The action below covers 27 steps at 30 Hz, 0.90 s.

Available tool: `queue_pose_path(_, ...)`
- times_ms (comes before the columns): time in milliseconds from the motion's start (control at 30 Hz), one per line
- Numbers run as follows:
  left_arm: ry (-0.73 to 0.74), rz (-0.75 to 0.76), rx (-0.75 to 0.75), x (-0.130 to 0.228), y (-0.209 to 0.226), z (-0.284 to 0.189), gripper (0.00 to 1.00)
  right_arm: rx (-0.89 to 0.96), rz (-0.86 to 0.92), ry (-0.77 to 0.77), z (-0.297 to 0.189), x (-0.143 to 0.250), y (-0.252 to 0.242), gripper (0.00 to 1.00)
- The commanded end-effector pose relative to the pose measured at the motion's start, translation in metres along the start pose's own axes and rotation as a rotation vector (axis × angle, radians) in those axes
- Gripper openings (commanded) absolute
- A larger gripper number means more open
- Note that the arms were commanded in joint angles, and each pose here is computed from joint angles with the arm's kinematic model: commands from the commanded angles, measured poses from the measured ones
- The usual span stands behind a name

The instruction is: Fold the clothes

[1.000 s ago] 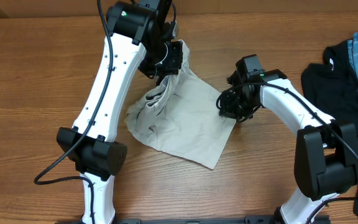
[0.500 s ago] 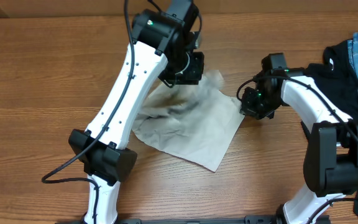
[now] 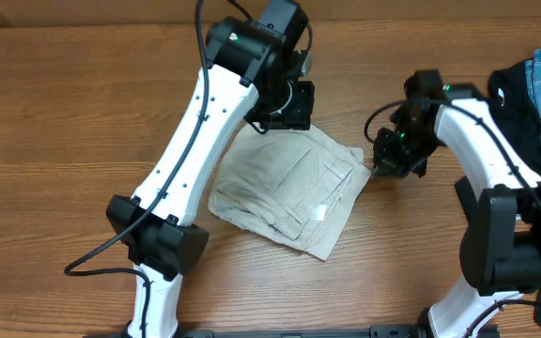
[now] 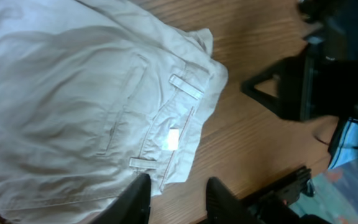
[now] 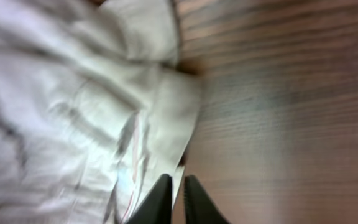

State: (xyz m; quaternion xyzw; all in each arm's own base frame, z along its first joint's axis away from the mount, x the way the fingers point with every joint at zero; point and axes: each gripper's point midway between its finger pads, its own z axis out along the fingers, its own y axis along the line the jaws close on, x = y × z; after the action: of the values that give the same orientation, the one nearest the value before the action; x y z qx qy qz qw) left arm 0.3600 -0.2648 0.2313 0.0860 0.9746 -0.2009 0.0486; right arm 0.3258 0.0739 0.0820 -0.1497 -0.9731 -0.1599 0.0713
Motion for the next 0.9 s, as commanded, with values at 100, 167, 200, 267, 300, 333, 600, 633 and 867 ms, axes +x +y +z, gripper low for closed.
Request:
queue_pose_path(100,-0.016,-0.067,-0.041,-0.016,0.039,-0.005,0.63,-0.093,-0.152,0.099,-0.015,0.027,0.024,0.50)
queue_pose_path(167,-0.022,-0.078,-0.043,-0.019,0.047,-0.007,0.72,-0.101,-0.161,0.131,-0.005,0.037,0.028,0.56)
queue_pose_path(200,-0.024,-0.082,-0.044,-0.020,0.049,-0.008,0.79,-0.111,-0.165,0.139,-0.002,0.039,0.030,0.56)
queue_pose_path(267,-0.025,-0.093,-0.047,-0.020,0.054,-0.010,0.84,-0.153,-0.172,0.167,0.008,0.047,0.038,0.56)
queue_pose_path(300,-0.021,-0.091,-0.050,-0.020,0.057,-0.011,0.87,-0.175,-0.142,0.184,0.019,0.052,0.041,0.56)
queue_pose_path(333,-0.016,-0.095,-0.060,-0.019,0.060,-0.011,0.91,-0.172,-0.095,0.188,0.030,0.053,0.039,0.54)
queue_pose_path(600,-0.021,-0.098,-0.105,-0.019,0.068,-0.012,0.93,-0.258,-0.045,0.227,0.063,0.067,0.043,0.51)
queue_pose_path(633,-0.021,-0.098,-0.105,-0.019,0.068,-0.012,0.96,-0.259,-0.034,0.224,0.065,0.067,0.043,0.52)
queue_pose_path(867,-0.026,-0.096,-0.104,-0.020,0.068,-0.012,1.00,-0.274,0.095,0.180,0.093,0.060,0.034,0.56)
